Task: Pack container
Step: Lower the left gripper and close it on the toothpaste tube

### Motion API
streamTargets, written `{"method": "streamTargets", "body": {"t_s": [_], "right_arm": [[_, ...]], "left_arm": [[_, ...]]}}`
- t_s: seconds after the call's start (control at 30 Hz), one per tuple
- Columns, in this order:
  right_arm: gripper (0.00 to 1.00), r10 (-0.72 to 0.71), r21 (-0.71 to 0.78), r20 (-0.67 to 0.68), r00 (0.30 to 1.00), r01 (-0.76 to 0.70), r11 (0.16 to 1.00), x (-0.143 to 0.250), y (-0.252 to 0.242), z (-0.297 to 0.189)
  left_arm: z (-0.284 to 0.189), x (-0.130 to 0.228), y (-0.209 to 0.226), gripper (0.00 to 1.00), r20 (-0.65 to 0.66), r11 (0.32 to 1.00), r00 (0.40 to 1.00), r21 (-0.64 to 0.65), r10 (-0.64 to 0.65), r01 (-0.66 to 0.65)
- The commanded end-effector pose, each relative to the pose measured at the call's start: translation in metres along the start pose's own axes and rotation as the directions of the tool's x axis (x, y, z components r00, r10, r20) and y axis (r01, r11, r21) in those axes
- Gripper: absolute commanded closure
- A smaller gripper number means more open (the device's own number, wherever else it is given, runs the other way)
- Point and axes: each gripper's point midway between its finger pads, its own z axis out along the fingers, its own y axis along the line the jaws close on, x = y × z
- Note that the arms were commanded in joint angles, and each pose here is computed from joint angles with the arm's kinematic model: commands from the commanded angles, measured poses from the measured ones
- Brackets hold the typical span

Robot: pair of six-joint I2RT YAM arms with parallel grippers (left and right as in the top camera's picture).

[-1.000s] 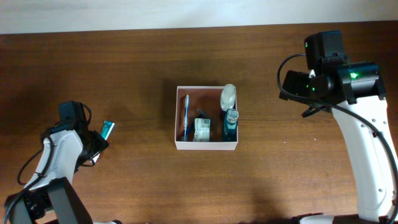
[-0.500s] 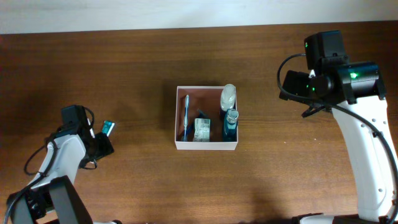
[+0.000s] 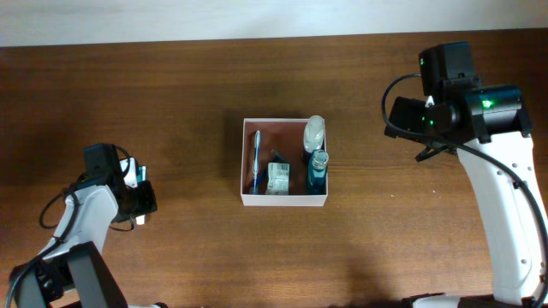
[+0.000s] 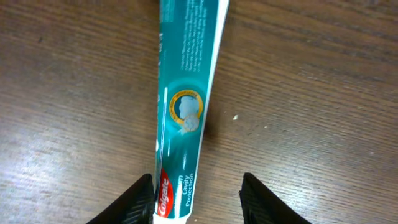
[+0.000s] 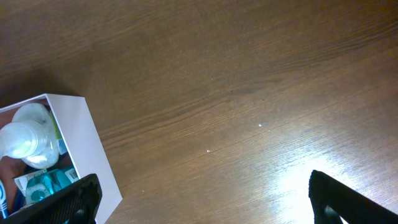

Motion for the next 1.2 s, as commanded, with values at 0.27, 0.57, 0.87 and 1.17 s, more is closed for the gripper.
{"method": "streamTargets", "body": {"t_s": [0.27,0.57,0.87,1.17], "right_arm": [[0.02,0.006,0.004,0.013,1.000,-0.006,1.000,-0.004,-0.001,-0.002],[0.02,0.006,0.005,0.013,1.000,-0.006,1.000,-0.004,-0.001,-0.002],[0.01,0.006,0.005,0.013,1.000,-0.006,1.000,-0.004,-0.001,-0.002],[0.02,0.006,0.004,0.013,1.000,-0.006,1.000,-0.004,-0.001,-0.002]], "left_arm": [[0.003,0.005,-0.004,0.54,-0.002,0.999,1.000,0.029,0.024,-0.024],[0.002,0.000,-0.004,0.57,0.020,0.999,1.000,0.032,0.017,-0.017],[0.005,-0.001,-0.004,0.56,0.034,0.999,0.999,0.031,-0.008,0.007],[0.019,0.004,-0.004,0.56,-0.007,0.999,0.999,0.032,-0.033,0.033]]}}
